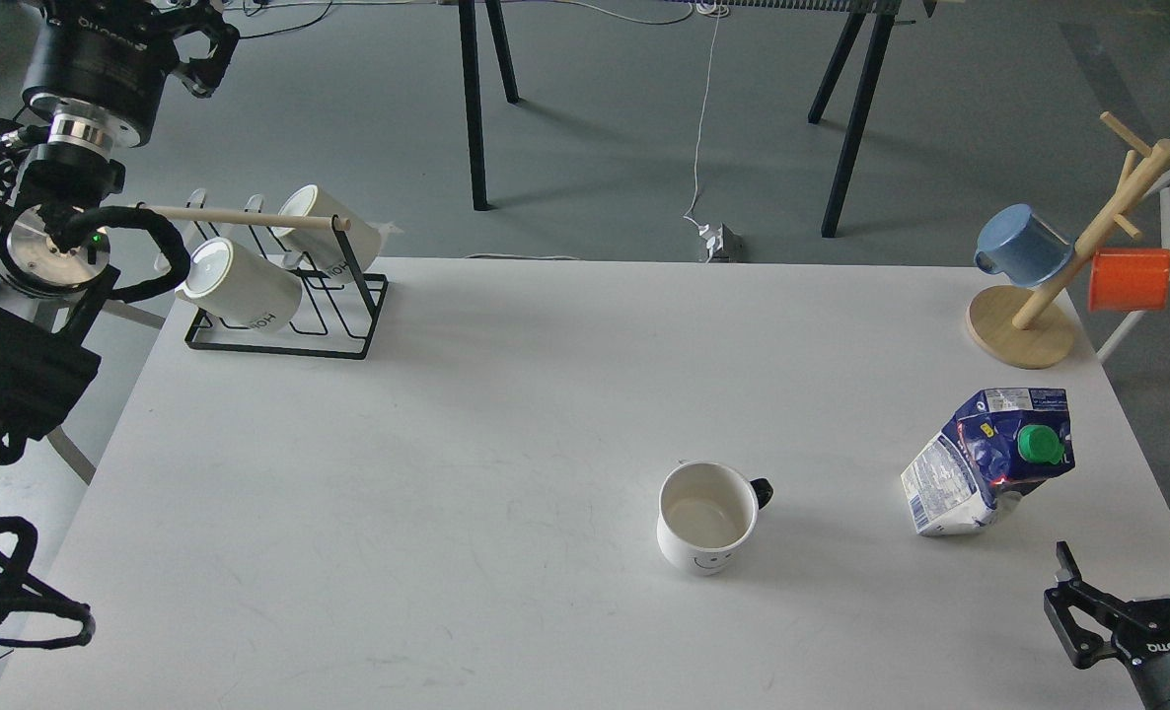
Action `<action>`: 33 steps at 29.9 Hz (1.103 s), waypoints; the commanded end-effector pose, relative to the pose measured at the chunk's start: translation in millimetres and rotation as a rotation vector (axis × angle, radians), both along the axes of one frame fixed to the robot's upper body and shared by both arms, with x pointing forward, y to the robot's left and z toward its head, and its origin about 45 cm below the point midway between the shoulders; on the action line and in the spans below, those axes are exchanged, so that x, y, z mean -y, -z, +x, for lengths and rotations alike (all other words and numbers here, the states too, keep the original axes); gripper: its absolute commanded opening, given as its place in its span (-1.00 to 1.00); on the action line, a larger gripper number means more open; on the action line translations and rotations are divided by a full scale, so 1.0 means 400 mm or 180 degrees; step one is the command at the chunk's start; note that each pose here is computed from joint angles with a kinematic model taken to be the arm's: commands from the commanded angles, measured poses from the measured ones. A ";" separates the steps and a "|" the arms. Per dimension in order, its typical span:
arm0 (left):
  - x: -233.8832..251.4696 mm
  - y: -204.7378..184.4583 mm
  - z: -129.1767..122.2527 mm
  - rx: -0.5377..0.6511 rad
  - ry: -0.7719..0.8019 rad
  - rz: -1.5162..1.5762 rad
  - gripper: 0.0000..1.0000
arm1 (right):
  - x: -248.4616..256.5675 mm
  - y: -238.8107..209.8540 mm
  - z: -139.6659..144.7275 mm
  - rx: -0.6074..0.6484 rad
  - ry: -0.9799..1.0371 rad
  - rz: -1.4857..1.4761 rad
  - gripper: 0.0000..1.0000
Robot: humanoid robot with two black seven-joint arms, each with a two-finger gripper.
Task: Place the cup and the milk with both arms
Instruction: 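Bring the right gripper up to the milk carton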
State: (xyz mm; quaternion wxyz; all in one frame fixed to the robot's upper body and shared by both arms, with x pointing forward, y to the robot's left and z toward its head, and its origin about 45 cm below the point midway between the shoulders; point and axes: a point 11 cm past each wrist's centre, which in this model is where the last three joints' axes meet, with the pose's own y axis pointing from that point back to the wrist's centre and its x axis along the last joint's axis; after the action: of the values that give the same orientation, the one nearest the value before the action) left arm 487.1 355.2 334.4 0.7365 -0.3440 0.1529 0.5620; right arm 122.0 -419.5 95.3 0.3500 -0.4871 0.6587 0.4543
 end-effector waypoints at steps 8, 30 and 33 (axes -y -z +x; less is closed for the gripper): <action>-0.020 -0.004 -0.003 -0.0016 -0.0032 0.0071 1.00 | -0.158 0.063 0.069 0.0055 -0.0280 0.0365 0.99; -0.032 -0.012 -0.009 -0.0009 -0.0048 0.0123 1.00 | -0.155 0.066 0.101 0.0126 -0.0218 0.0377 0.98; -0.039 -0.014 -0.010 -0.0008 -0.0066 0.0136 1.00 | -0.157 0.064 0.103 0.0137 -0.0215 0.0382 0.98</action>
State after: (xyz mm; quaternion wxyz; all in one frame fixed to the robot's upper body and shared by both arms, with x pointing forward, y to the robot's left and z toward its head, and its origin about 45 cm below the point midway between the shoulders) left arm 483.6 368.3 339.4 0.7388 -0.3300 0.1399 0.5707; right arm 162.3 -357.3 68.8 0.3754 -0.4965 0.6065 0.4947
